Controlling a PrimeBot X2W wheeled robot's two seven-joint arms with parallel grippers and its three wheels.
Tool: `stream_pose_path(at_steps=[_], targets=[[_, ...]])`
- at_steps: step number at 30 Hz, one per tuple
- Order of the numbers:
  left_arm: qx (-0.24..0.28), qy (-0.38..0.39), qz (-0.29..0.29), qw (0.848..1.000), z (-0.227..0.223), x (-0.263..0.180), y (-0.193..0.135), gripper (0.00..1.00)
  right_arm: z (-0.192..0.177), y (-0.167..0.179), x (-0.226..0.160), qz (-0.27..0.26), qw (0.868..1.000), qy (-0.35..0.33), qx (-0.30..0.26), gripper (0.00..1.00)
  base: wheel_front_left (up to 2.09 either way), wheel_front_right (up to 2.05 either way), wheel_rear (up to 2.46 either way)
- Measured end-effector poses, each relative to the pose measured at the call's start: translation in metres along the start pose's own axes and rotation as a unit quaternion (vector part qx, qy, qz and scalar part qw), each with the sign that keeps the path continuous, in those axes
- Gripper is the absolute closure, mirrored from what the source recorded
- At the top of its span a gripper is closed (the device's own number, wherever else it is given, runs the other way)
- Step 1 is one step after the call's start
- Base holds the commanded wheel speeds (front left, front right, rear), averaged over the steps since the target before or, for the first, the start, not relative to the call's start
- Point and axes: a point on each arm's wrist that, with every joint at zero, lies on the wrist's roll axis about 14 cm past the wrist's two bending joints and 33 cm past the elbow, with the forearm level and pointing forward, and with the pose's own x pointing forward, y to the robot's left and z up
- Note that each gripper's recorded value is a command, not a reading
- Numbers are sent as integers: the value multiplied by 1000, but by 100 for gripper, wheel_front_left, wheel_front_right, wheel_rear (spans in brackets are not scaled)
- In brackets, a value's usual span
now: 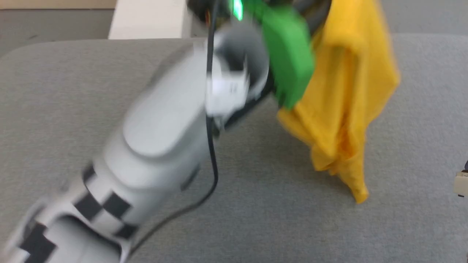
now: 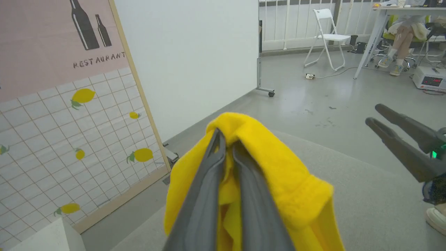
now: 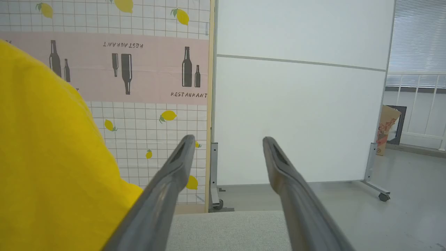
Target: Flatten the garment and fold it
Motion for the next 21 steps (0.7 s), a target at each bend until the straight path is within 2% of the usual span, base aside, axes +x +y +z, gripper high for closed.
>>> stream_pose_path(at_steps=[4, 7, 9, 13, 14, 16, 17, 18, 21], targets=[[-40, 80, 14, 996, -91, -8, 2, 100, -7, -5, -2, -6, 1000, 12, -4, 0, 0, 0, 0], [-53, 167, 22, 984, -164, -27, 4, 100, -14, -7, -3, -8, 1000, 22, -9, 0, 0, 0, 0], [-66, 236, 20, 969, -213, -47, 0, 100, -19, -7, -3, -7, 999, 29, -11, 0, 0, 0, 0], [-92, 323, 13, 942, -275, -80, -12, 100, -29, -3, -3, -3, 999, 43, -12, 0, 0, 0, 0], [-96, 330, 16, 939, -281, -84, -12, 90, -31, -2, -3, -2, 999, 46, -11, 0, 0, 0, 0], [-100, 332, 24, 938, -286, -87, -10, 50, -33, 1, -1, 2, 999, 48, -9, 0, 0, 0, 0], [-101, 329, 27, 938, -286, -87, -9, 12, -34, 2, 0, 4, 999, 49, -8, 0, 0, 0, 0], [-104, 322, 32, 940, -284, -86, -8, 0, -35, 5, 1, 6, 999, 50, -6, 0, 0, 0, 0], [-106, 296, 48, 948, -273, -86, -1, 0, -34, 11, 3, 14, 999, 48, 1, 0, 0, 0, 0]])
